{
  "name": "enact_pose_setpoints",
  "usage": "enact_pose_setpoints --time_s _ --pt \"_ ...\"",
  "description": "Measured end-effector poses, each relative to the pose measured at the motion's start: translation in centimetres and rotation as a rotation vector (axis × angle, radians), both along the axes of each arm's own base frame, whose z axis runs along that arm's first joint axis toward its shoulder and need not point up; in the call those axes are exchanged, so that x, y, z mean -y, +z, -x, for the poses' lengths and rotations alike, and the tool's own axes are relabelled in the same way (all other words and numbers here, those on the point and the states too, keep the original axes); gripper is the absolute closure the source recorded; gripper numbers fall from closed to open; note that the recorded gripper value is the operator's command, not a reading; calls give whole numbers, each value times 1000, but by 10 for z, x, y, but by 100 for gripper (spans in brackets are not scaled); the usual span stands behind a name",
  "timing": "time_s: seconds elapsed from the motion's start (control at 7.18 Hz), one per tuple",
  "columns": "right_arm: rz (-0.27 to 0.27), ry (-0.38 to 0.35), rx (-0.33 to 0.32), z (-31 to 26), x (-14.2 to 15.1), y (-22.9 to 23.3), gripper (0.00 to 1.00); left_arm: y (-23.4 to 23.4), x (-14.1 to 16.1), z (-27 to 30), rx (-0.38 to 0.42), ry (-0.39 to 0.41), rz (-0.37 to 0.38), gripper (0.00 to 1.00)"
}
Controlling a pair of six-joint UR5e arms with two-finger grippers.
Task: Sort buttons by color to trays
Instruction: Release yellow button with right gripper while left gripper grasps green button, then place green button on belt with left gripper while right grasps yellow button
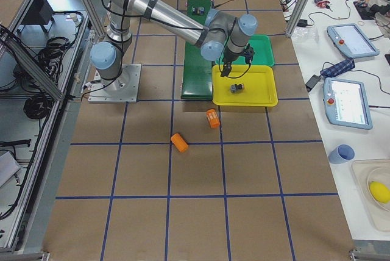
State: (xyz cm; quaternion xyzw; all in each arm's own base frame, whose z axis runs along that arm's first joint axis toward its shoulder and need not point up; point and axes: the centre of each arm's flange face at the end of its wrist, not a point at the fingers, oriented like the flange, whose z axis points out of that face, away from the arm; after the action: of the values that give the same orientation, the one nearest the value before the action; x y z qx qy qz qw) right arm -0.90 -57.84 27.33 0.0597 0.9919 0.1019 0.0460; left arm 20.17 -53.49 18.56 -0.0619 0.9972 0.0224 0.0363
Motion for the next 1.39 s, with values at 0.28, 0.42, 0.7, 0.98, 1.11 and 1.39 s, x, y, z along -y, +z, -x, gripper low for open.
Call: enact_pose_setpoints --time_s 0.28,0.42,0.7,0.98,1.11,1.39 --pt "9 -7 57 -18 -44 -2 2 -12 2 -2 -2 -12 -13 100" --pt "8 -7 88 -25 -58 -4 1 -16 3 -3 0 -14 -12 100" --pt "14 -13 137 -36 -81 -7 1 -16 7 -1 -2 -25 -2 100" --pt "34 -21 151 -39 -86 -9 0 4 15 16 -5 -47 12 100" --pt "47 -25 155 -40 -85 -10 0 21 23 33 -9 -63 18 100" --pt "70 -22 154 -40 -84 -12 0 67 46 102 -26 -43 21 100"
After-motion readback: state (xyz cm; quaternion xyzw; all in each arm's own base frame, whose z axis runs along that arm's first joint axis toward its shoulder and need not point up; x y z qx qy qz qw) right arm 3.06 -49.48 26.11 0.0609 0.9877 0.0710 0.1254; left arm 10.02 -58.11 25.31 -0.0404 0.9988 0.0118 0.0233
